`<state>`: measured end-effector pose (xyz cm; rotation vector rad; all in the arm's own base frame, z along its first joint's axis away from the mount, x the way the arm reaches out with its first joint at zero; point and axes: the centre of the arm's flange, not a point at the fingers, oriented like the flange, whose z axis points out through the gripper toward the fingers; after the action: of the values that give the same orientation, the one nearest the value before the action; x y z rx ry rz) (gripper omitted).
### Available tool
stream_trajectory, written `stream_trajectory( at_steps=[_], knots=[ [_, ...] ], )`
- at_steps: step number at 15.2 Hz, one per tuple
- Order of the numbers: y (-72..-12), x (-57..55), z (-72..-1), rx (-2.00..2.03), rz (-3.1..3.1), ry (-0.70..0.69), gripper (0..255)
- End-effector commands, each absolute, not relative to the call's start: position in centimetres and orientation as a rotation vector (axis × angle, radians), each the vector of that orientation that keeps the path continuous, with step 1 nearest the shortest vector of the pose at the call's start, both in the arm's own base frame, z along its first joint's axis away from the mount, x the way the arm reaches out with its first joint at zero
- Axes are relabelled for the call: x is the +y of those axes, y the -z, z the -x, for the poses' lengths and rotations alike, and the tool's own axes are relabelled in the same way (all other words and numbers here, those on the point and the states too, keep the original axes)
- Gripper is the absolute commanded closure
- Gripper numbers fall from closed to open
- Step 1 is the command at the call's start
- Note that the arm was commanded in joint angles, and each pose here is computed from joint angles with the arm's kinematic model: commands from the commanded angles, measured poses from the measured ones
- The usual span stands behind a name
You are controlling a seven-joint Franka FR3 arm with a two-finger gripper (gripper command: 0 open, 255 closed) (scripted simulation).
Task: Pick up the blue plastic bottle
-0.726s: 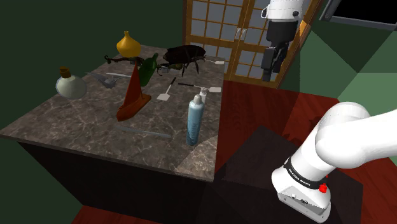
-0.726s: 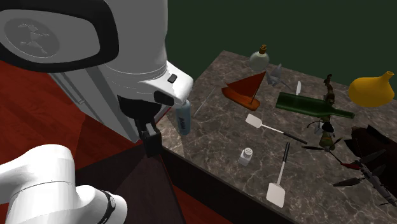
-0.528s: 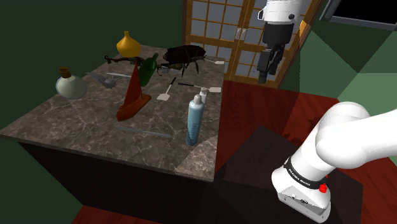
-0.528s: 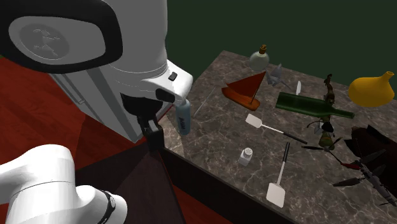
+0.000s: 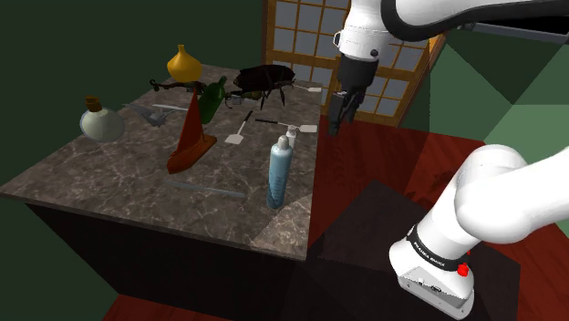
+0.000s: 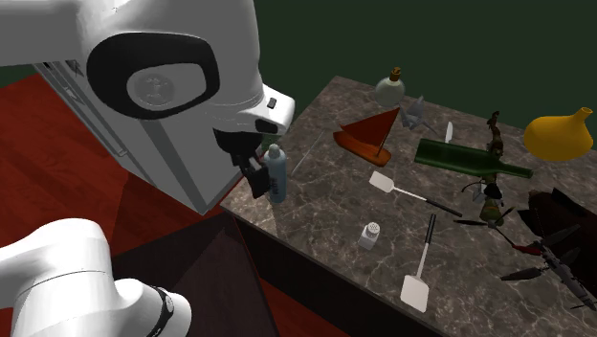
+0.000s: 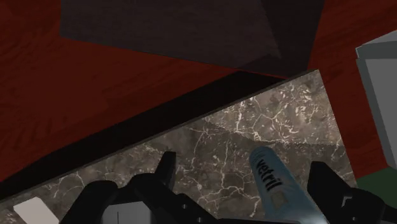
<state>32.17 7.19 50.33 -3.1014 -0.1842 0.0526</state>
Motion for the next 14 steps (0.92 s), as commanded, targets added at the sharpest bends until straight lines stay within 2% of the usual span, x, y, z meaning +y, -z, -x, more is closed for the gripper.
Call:
stream_trajectory(
  at_steps=[1,8,14],
  knots=[
    [-49.3,9.0,-33.3,-0.209,3.092,0.007,0],
    [-46.2,15.4,-37.0,-0.296,3.057,0.196,0],
    [-43.4,15.8,-37.2,-0.302,3.054,0.209,0]
  ],
)
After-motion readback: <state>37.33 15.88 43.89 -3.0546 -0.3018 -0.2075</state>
